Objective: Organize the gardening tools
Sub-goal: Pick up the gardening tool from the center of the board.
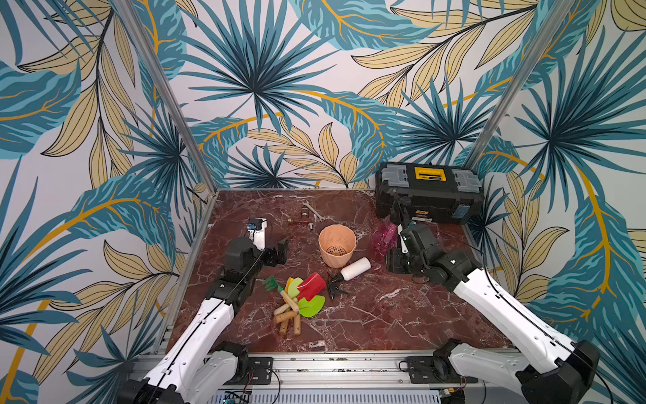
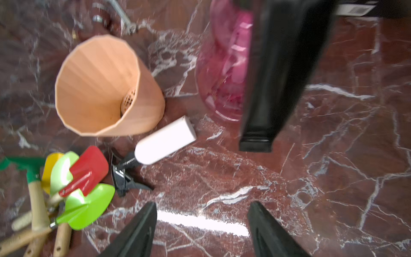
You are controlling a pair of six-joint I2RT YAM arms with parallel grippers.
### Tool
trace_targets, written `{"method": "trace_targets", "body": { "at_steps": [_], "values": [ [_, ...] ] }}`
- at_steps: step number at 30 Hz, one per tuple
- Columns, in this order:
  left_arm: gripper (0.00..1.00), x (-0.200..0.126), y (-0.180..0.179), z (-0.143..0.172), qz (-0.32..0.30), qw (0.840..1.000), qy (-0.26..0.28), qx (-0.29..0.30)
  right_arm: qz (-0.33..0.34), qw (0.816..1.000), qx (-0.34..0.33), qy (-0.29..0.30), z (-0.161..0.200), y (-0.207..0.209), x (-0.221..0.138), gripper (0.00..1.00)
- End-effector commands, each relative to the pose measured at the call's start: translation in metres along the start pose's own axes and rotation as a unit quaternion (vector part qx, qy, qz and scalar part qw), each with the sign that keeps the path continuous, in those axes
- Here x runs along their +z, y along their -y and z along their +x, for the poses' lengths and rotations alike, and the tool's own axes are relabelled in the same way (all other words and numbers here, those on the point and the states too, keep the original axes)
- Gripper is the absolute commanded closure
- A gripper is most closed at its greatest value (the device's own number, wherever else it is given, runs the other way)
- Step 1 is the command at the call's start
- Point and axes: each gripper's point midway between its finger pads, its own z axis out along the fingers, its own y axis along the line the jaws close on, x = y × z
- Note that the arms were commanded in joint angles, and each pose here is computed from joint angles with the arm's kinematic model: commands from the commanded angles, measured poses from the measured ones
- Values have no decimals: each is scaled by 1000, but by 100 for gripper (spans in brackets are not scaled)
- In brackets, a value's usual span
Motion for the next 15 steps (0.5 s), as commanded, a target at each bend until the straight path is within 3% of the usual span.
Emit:
{"method": "trace_targets", "body": {
  "at_steps": [1,6,9,15],
  "values": [
    [0,-7,5,-13,8,1000,14,-1,-32,994,-85,-64,30,-23,14,30],
    [0,-10,4,-13,5,1000,17,-1,-88,969,-222,-70,45,-68,39,30],
    [0,-11,4,-14,2,1000,18,-2,-110,943,-307,-62,55,-91,53,30],
    [0,-14,2,-12,-2,1000,16,-5,-137,913,-384,-8,56,-124,73,35]
  ]
}}
